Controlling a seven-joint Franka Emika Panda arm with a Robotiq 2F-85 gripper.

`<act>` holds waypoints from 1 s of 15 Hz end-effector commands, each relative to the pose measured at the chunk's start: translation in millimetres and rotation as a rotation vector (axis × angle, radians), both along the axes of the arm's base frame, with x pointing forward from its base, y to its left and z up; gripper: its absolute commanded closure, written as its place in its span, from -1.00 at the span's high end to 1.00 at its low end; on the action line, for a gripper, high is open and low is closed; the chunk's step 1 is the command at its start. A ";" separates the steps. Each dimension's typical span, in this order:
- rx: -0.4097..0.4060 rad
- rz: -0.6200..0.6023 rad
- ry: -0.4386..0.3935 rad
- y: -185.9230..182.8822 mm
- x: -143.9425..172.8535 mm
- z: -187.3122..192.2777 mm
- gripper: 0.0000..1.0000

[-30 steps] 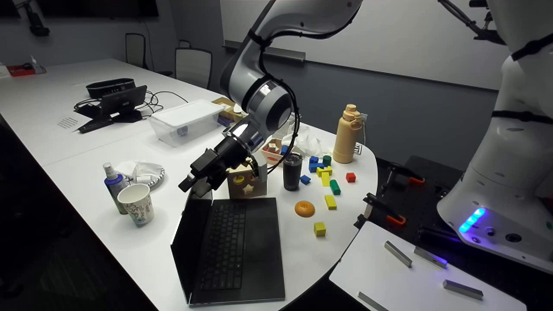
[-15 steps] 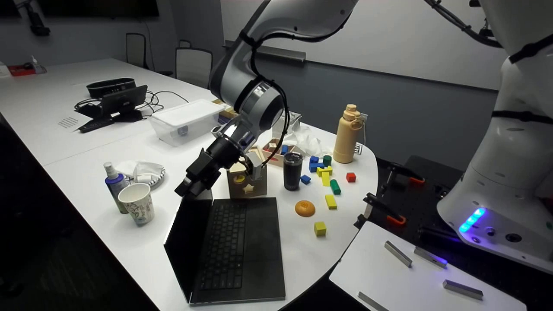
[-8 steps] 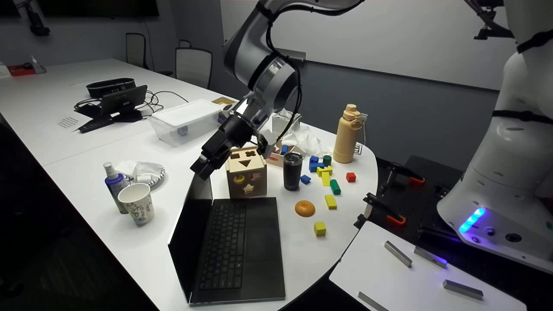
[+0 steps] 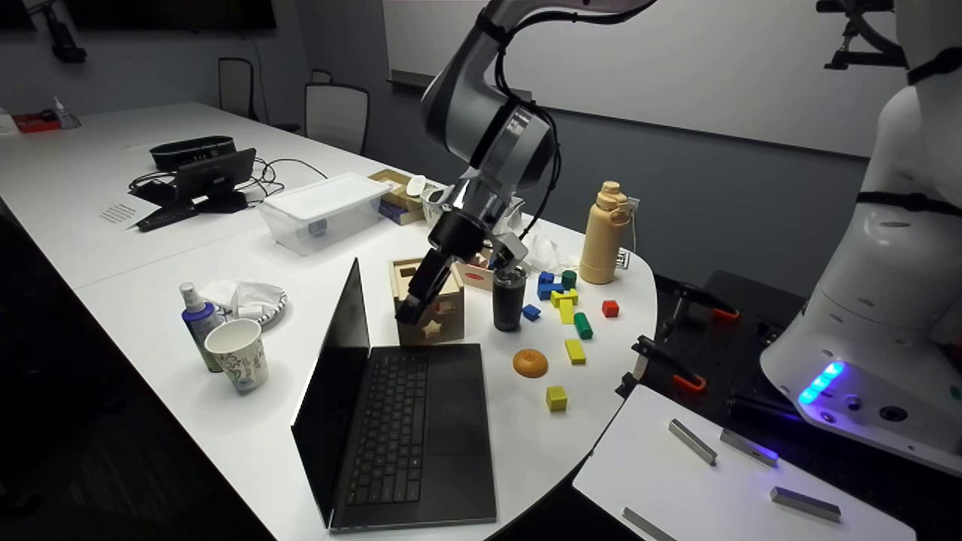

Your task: Open the laptop and click on the space bar

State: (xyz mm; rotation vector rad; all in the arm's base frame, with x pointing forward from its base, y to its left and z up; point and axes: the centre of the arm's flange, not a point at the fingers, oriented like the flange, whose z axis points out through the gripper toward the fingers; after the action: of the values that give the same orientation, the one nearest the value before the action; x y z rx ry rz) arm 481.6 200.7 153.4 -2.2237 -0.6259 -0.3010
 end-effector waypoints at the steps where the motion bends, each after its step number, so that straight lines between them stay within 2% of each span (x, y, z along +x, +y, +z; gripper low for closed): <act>1: -0.067 0.011 0.009 3.8 -15.6 -21.0 0.04; 3: -0.103 0.021 0.014 9.7 -20.0 -35.4 -0.27; 7: -0.223 0.048 -0.017 18.4 -26.5 -62.9 -0.88; 8: -0.243 0.055 -0.021 21.1 -28.1 -69.1 -0.98; 11: -0.288 0.064 -0.021 28.5 -30.9 -90.7 -1.00; 15: -0.293 0.065 -0.016 36.3 -30.2 -111.4 -1.00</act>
State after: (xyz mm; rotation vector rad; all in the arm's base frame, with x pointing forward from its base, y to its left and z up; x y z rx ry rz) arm 444.3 227.9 55.2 -2.4611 -0.7591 -0.1753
